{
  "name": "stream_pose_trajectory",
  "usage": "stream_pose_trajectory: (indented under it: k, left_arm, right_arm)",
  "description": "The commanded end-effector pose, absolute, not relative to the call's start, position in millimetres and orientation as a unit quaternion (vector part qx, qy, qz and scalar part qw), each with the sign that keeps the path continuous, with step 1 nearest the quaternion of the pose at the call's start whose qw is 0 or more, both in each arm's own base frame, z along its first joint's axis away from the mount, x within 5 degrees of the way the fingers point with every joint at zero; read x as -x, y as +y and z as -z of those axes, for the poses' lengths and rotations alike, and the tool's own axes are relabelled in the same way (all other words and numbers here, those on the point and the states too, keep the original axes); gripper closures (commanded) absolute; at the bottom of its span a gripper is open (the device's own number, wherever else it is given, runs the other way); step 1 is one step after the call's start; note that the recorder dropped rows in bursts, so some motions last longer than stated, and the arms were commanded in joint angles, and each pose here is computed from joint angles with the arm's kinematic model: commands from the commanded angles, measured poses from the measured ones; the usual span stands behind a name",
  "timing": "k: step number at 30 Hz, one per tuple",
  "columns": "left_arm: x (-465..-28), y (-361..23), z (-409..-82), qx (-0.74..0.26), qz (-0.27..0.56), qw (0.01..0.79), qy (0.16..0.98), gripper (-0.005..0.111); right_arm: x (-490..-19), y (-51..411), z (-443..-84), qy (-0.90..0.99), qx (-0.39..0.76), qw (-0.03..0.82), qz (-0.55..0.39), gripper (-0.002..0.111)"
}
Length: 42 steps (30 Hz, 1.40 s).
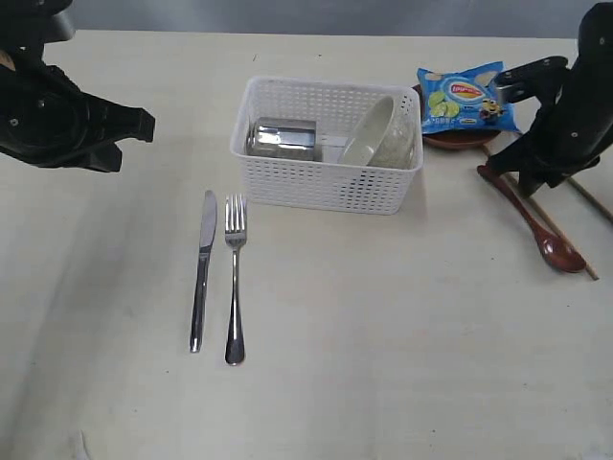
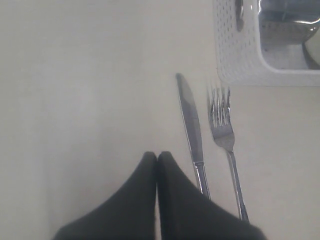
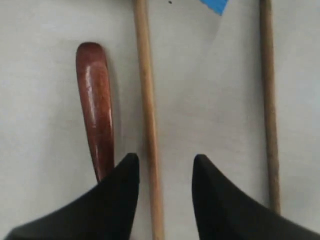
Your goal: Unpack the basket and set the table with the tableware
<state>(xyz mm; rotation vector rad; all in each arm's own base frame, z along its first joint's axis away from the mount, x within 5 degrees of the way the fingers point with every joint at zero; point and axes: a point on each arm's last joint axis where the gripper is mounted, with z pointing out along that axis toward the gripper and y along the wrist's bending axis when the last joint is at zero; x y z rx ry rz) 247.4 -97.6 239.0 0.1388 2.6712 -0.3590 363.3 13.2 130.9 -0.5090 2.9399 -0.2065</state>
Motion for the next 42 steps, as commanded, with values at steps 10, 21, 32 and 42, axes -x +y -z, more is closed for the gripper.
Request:
stream_pose_trajectory:
  k: [10,21,32,42]
  left_arm:
    - [-247,-97,-238,-0.049,0.132,0.218,0.966,0.107]
    - [-247,-97,-238,-0.049,0.132,0.218,0.966,0.107]
    - [-246,-99,-239,-0.043,0.142,0.216,0.965,0.107]
    - [-246,-99,-239,-0.043,0.142,0.216,0.965,0.107]
  right_arm:
    - [-359,12,-103,0.983,0.174,0.02,0.062,0.107]
    - [-349,7,-104,0.981,0.176,-0.039,0.075,0.109]
    - [-346,-1,-113,0.979,0.154,-0.051,0.12,0.109]
    - [-348,-1,-116,0.983,0.134,-0.036,0.119,0.075]
